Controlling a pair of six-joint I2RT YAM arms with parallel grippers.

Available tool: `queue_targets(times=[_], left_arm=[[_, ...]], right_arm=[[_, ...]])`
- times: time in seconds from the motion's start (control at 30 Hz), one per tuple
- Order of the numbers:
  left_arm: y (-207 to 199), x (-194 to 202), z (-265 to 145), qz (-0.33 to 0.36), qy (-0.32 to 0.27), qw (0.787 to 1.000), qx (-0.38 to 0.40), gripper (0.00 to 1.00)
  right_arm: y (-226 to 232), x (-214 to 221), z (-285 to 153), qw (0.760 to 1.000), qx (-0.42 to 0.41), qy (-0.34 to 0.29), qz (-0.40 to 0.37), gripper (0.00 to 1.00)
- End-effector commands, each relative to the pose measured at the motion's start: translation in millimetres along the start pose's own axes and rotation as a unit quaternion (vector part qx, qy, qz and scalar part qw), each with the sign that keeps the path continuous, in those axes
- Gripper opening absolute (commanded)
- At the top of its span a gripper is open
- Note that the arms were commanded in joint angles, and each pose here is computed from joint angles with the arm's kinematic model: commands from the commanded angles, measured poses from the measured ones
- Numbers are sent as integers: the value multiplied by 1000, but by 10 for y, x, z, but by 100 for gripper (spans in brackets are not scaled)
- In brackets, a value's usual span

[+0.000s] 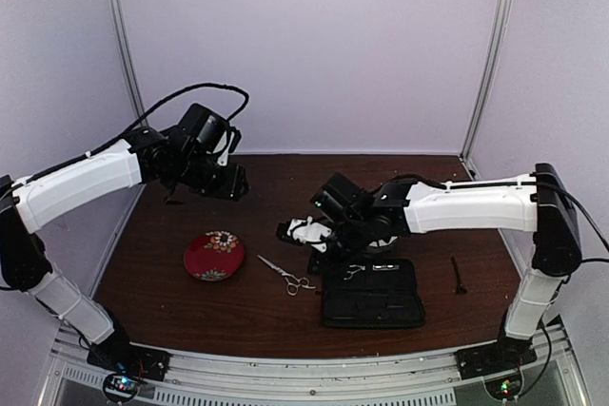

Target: Sort the hair-cutting tools

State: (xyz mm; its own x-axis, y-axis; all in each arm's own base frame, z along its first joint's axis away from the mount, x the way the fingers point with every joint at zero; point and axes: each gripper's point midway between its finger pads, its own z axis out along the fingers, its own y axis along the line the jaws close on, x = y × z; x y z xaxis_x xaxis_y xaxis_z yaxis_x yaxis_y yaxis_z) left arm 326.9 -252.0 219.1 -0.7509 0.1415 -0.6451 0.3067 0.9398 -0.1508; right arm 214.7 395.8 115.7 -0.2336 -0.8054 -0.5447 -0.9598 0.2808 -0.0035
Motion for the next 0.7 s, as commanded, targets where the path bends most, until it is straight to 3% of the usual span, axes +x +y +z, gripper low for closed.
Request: queue_targets(times=[0.0,0.2,0.37,0.67], left_arm=[[101,-200,-191,-27,-70,997,-15,49],[199,-97,-177,-15,-65,997,-28,49],[147,-76,-149,-8,-74,997,-8,49],[119,8,-41,-6,-61,998,1,49]], right_arm=[[164,-120,248,1000,-4,20,22,24],[218,-67,629,996,-21,77,51,35],[230,-30,781,993,-32,101,56,28],[166,9,942,991,-17,119,55,27]])
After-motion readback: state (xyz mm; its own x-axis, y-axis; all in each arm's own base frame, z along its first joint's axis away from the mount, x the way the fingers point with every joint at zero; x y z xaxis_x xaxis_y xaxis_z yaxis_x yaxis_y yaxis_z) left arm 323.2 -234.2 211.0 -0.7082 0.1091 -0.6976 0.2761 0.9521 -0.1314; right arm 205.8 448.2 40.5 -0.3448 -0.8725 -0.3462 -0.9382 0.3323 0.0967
